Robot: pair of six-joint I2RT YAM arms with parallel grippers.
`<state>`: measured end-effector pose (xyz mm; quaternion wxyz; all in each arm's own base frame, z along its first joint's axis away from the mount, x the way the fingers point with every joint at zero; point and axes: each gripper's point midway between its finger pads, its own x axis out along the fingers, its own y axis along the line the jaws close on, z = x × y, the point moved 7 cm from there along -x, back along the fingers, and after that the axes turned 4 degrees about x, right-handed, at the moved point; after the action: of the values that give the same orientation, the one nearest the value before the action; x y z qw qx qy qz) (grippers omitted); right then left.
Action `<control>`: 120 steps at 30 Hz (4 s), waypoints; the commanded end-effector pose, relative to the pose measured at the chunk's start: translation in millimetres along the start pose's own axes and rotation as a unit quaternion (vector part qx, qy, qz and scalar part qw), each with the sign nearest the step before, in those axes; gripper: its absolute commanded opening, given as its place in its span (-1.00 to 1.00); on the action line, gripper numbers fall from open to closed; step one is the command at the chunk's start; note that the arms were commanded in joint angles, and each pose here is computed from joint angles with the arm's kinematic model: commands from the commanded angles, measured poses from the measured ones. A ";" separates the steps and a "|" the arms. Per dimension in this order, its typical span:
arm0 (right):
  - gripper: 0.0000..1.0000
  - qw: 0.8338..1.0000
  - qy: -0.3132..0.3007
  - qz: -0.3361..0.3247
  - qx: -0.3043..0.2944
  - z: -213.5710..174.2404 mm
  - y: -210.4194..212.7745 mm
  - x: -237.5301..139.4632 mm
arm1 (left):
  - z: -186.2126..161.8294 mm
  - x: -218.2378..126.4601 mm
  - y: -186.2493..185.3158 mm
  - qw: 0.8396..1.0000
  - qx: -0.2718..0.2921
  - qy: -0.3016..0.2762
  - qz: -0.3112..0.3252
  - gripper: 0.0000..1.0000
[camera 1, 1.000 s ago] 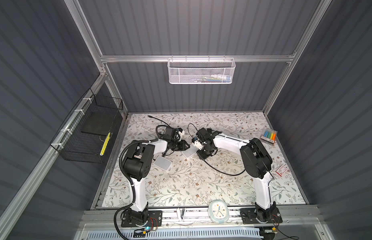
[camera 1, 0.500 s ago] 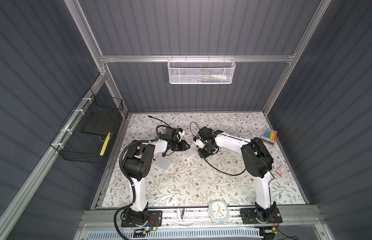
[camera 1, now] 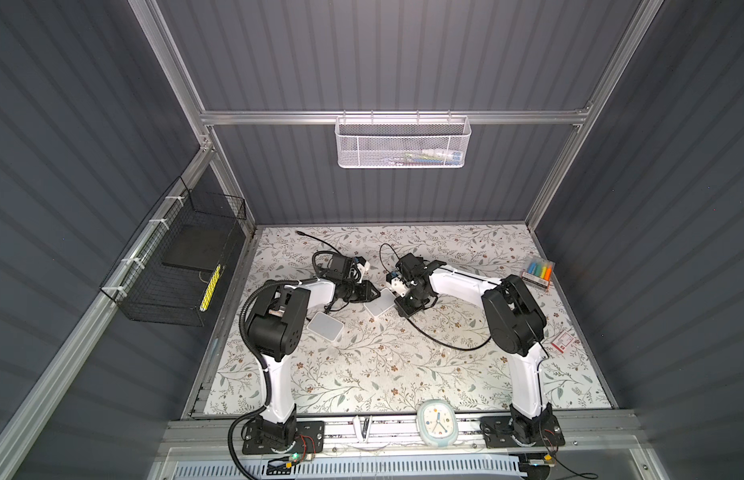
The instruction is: Insert the plug into the switch port
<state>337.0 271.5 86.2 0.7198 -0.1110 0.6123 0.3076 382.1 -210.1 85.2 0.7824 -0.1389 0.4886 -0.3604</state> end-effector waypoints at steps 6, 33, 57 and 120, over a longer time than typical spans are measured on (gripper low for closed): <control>-1.00 1.000 -0.020 0.009 0.005 10.5 4.4 -16.1 | -8.2 5.2 0.4 1.000 0.000 0.017 -0.006 -0.37; -1.00 0.999 -0.020 0.046 0.014 16.7 -2.9 -17.7 | -13.2 10.0 1.4 1.000 0.005 0.021 -0.023 -0.47; -1.00 0.998 -0.003 0.057 0.014 4.1 -19.2 -7.6 | 3.8 -2.2 -6.6 0.999 0.039 0.015 -0.010 -0.25; -1.00 0.983 -0.129 0.068 -0.113 -9.6 40.9 -106.4 | -11.9 -47.8 -90.2 0.968 0.059 0.043 -0.241 -0.41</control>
<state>299.5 264.3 179.5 0.7426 -0.1044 0.5030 0.4297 325.1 -236.6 168.7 0.6745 -0.1892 0.4413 -0.5608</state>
